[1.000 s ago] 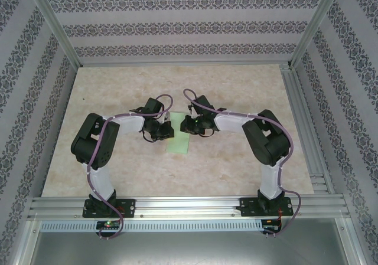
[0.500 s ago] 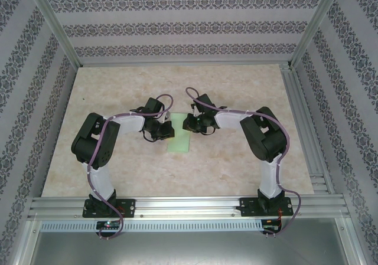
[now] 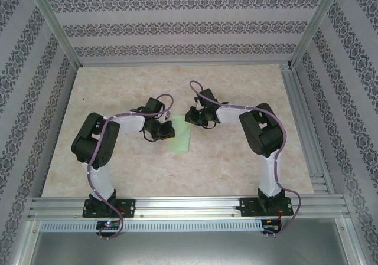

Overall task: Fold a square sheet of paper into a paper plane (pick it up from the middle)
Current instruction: Fold the square sheet of paper in half at the center of the table.

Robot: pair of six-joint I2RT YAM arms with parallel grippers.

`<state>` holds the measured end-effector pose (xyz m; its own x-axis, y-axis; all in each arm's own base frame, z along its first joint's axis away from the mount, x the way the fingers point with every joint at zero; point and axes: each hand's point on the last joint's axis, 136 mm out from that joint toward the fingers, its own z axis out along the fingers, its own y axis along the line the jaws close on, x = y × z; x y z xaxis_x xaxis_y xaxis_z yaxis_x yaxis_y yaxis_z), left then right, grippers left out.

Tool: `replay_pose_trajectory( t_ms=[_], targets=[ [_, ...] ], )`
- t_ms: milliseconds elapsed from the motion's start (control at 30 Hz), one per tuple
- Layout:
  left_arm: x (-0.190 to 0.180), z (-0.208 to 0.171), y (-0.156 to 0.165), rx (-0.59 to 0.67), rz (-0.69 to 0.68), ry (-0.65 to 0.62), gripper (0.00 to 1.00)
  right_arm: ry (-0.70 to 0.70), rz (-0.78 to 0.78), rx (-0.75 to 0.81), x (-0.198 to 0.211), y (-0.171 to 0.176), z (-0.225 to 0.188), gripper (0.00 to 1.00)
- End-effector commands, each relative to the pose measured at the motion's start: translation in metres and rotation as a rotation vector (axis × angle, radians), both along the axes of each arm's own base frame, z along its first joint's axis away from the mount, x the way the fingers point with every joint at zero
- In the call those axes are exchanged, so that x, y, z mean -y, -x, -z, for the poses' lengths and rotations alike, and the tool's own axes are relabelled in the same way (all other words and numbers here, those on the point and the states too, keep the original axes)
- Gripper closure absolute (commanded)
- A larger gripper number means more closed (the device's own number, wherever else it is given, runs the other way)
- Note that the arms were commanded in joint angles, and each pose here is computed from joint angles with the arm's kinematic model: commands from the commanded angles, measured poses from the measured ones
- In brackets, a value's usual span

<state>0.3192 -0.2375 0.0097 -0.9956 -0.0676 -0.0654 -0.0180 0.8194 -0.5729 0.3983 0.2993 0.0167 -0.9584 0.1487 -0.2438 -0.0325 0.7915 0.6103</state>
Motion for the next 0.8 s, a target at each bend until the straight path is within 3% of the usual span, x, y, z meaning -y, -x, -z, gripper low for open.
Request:
replay_pose_trajectory(
  t_ms=[0, 200, 567, 767],
  targets=[
    [-0.039, 0.07, 0.054, -0.18, 0.025, -0.26, 0.91, 0.051, 0.03, 0.02, 0.01, -0.009, 0.005, 0.86],
    [-0.039, 0.069, 0.053, -0.176, 0.026, -0.26, 0.92, 0.021, 0.013, 0.109, 0.002, -0.021, -0.03, 0.85],
    [-0.039, 0.068, 0.055, -0.173, 0.028, -0.261, 0.92, 0.096, 0.05, 0.023, 0.013, -0.025, 0.022, 0.86],
    [-0.039, 0.068, 0.055, -0.175, 0.025, -0.261, 0.92, 0.105, 0.057, 0.073, 0.016, -0.041, 0.0, 0.86]
  ],
)
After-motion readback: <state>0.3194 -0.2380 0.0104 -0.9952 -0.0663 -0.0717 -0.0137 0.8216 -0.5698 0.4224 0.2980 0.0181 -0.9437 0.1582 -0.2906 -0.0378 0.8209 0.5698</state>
